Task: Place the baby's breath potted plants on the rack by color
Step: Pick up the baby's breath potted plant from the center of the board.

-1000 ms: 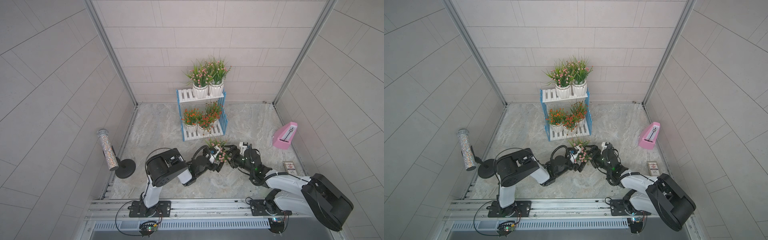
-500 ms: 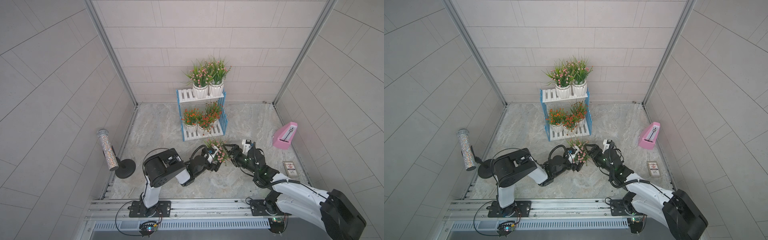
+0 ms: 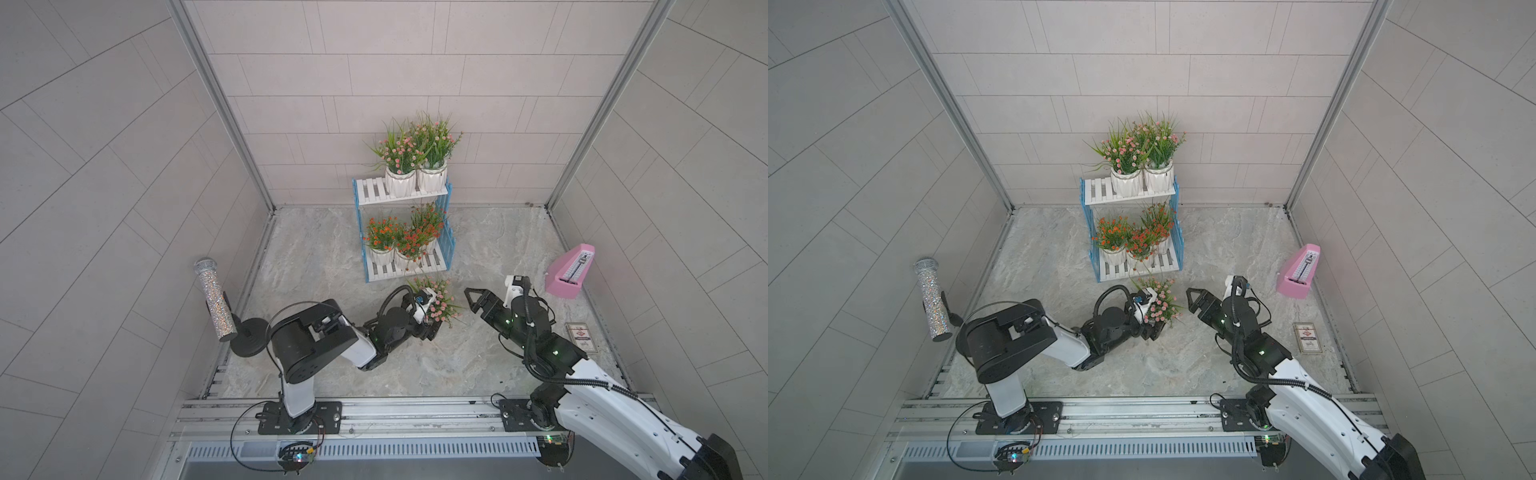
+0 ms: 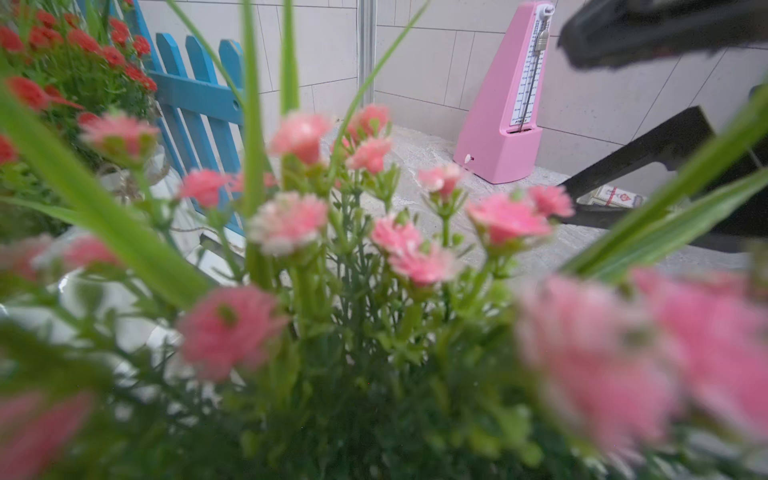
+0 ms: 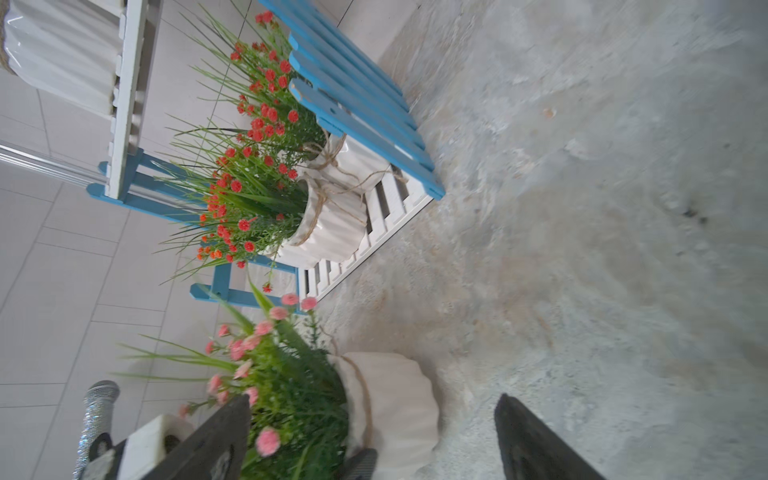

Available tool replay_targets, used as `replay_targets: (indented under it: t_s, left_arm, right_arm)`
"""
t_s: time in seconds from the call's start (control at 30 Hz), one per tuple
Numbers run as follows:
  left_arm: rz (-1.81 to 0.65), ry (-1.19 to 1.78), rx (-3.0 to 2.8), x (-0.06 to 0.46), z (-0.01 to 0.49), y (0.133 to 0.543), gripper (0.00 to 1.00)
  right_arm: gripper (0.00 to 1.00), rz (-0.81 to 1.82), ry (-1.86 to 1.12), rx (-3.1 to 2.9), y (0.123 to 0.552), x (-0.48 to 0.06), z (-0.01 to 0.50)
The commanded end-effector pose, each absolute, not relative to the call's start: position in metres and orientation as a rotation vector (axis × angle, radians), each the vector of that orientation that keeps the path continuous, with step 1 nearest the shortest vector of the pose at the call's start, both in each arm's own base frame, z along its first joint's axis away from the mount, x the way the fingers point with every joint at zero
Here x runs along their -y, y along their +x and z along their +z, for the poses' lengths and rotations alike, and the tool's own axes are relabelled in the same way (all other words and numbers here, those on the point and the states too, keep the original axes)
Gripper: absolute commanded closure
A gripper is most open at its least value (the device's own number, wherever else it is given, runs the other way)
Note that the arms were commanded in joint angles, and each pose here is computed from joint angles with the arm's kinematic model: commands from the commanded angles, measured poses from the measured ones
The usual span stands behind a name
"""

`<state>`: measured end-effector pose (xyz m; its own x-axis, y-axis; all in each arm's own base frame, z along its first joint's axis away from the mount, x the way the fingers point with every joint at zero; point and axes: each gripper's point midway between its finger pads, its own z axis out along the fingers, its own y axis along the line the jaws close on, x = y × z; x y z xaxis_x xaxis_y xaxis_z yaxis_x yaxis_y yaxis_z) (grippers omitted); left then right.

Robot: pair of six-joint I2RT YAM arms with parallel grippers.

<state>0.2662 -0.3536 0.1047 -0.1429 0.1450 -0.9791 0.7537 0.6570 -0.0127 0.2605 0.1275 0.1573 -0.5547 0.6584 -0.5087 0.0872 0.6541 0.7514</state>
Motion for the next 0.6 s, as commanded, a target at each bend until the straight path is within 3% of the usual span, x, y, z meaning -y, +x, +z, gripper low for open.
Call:
replay_targets:
  t_s: [0.0, 0.27, 0.57]
  left_arm:
    - [-0.628, 0.710, -1.600, 0.355, 0.142, 0.272, 0.23]
    - [-0.607, 0.736, -1.661, 0.357, 0.163, 0.274, 0.24]
    - [-0.526, 0.580, -1.740, 0.323, 0.251, 0.307, 0.24]
  right_arm:
    - [0.06, 0.736, 0.558, -2.083, 0.257, -0.108, 0.146]
    - [0.05, 0.693, 0.583, -2.055, 0.256, -0.083, 0.152]
    - [0.05, 0.675, 0.587, -2.056, 0.264, -0.067, 0.153]
